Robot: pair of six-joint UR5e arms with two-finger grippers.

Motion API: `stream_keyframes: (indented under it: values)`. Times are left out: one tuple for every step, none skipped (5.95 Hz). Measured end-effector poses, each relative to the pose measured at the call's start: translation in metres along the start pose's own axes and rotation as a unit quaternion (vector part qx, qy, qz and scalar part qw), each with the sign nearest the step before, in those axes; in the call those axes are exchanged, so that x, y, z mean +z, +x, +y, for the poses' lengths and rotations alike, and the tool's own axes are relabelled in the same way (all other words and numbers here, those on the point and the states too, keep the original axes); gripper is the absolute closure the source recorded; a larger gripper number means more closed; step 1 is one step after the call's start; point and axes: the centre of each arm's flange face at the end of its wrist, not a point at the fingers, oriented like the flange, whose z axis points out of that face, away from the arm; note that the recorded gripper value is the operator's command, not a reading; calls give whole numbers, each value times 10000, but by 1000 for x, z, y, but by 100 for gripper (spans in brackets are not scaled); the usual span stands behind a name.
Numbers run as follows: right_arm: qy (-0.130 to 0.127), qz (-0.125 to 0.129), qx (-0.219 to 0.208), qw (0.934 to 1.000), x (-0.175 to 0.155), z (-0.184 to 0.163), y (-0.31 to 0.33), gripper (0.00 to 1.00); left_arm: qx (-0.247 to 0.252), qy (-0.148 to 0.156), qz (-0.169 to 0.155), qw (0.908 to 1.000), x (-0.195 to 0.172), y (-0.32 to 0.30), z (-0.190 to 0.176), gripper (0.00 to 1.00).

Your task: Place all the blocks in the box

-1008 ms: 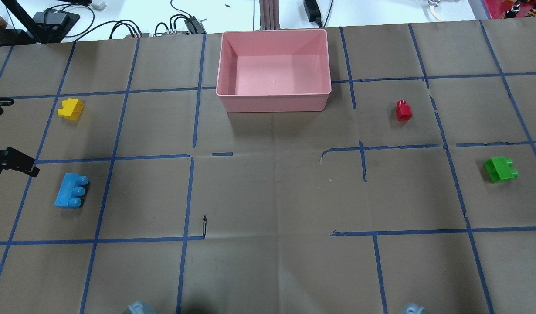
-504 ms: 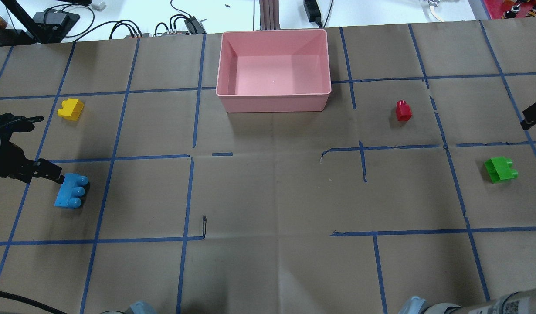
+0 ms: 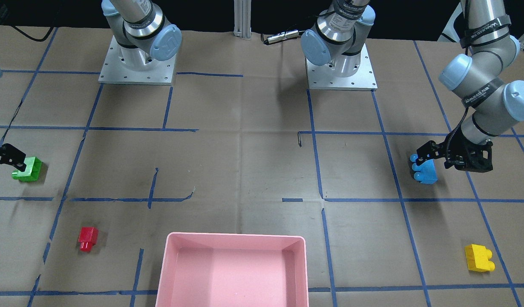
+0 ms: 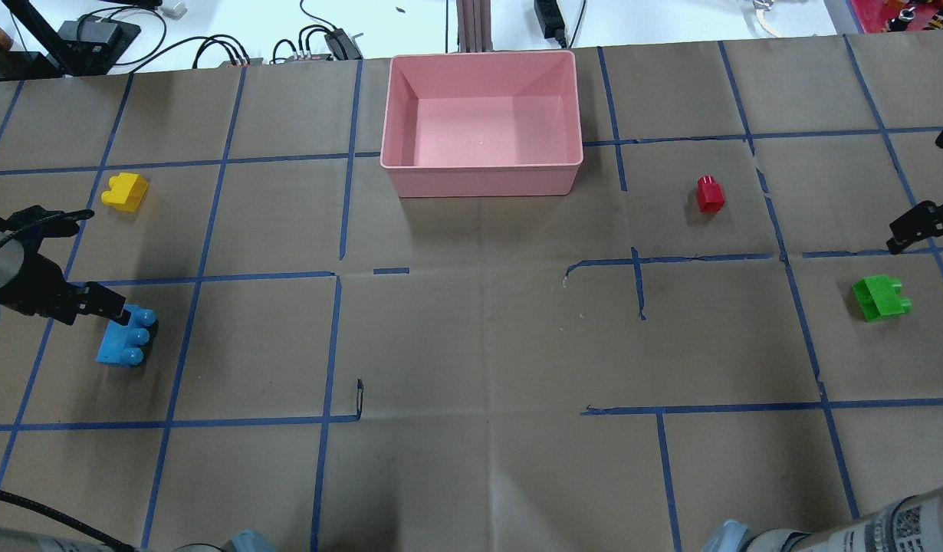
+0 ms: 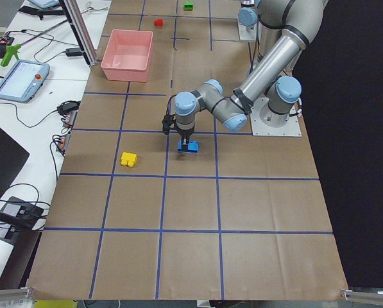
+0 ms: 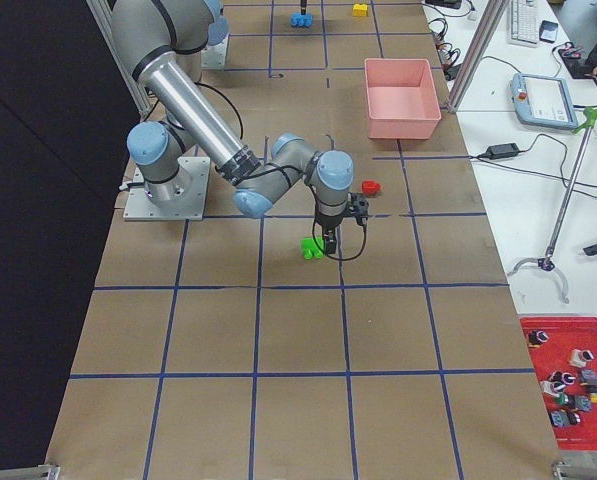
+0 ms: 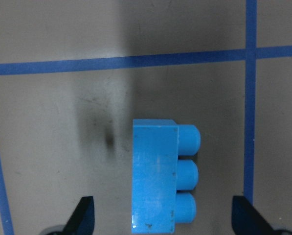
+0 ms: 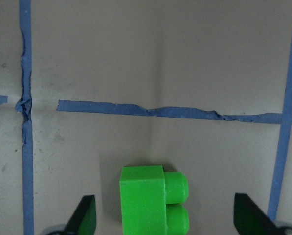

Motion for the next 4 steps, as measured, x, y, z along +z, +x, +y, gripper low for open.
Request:
stream_keyframes:
  values:
    - [-8, -10, -9, 10000, 11, 6, -5, 0, 19, 65, -50, 10000, 16, 0, 0, 1]
    - [-33, -37, -17, 10000, 19, 9, -8, 0, 43, 107, -94, 9999, 26, -2, -1, 1]
    - [-31, -40, -83, 10000, 26, 12, -10, 0, 53, 135, -127, 9998, 31, -3, -2, 2]
    - [-24, -36, -150, 9999, 31, 15, -8, 0, 57, 152, -136, 9998, 33, -4, -3, 6]
